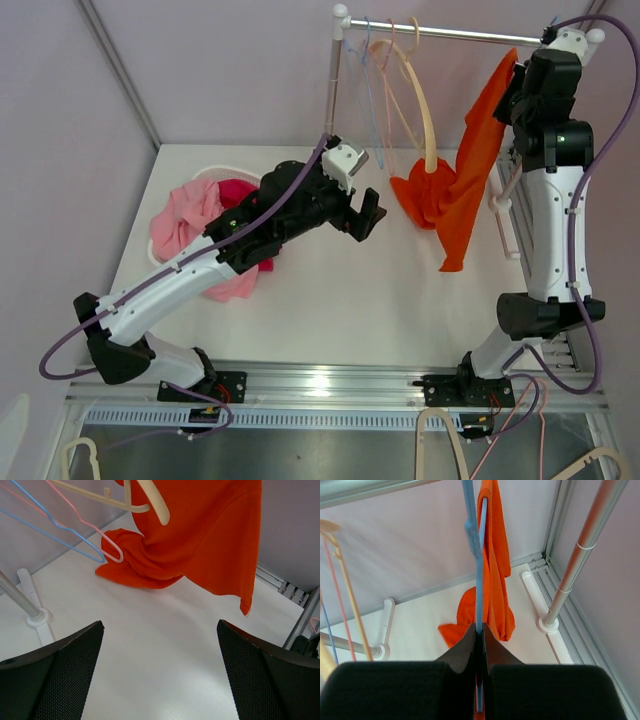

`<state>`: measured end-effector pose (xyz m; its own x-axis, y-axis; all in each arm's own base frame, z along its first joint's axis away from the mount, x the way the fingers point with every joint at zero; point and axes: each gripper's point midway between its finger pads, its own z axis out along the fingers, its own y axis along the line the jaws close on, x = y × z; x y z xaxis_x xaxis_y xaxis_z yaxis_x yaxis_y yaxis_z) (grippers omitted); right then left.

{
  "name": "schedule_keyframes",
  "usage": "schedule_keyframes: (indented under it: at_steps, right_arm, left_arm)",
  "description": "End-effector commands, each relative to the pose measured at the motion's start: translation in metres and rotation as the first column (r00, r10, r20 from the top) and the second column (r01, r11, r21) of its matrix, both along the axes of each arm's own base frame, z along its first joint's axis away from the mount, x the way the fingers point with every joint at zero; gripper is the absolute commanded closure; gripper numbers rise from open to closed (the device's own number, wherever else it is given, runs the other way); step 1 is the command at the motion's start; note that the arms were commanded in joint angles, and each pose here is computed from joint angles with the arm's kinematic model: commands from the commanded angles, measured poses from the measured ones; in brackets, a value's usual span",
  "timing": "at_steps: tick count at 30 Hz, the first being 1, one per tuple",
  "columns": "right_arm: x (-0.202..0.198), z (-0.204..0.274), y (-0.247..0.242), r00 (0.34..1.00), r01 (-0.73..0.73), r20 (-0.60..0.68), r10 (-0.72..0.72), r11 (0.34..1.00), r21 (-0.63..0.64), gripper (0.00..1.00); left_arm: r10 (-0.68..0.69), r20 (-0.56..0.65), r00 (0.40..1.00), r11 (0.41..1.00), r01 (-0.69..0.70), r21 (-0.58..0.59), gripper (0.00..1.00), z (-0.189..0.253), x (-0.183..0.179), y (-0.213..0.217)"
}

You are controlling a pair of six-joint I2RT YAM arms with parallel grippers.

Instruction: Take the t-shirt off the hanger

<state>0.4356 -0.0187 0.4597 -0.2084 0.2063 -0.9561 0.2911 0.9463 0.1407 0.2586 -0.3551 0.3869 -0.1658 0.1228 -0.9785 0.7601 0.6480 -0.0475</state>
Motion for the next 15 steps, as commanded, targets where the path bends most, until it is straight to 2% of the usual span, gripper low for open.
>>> schedule_keyframes:
  at_steps: [1, 8, 15]
  right_arm:
    - [0.016, 0.01, -0.008, 0.999, 0.011, 0.041, -0.011, 1.0, 0.003, 1.0]
    - [0.044, 0.011, -0.017, 0.998, 0.015, 0.061, -0.013, 0.999, -0.034, 1.0]
    - [0.053, -0.01, -0.04, 0.999, 0.035, 0.019, -0.034, 0.999, -0.032, 1.0]
  left_arm:
    - [-0.026, 0.039, 0.999, 0.999, 0.027, -0.021, 0.0, 0.008, -0.002, -0.008]
    - [0.004, 0.078, 0.997, 1.0, -0.003, -0.013, 0.01, 0.009, 0.005, -0.005]
    - [-0.036, 0.086, 0.996, 0.998, 0.04, -0.05, 0.01, 0.008, 0.012, -0.03]
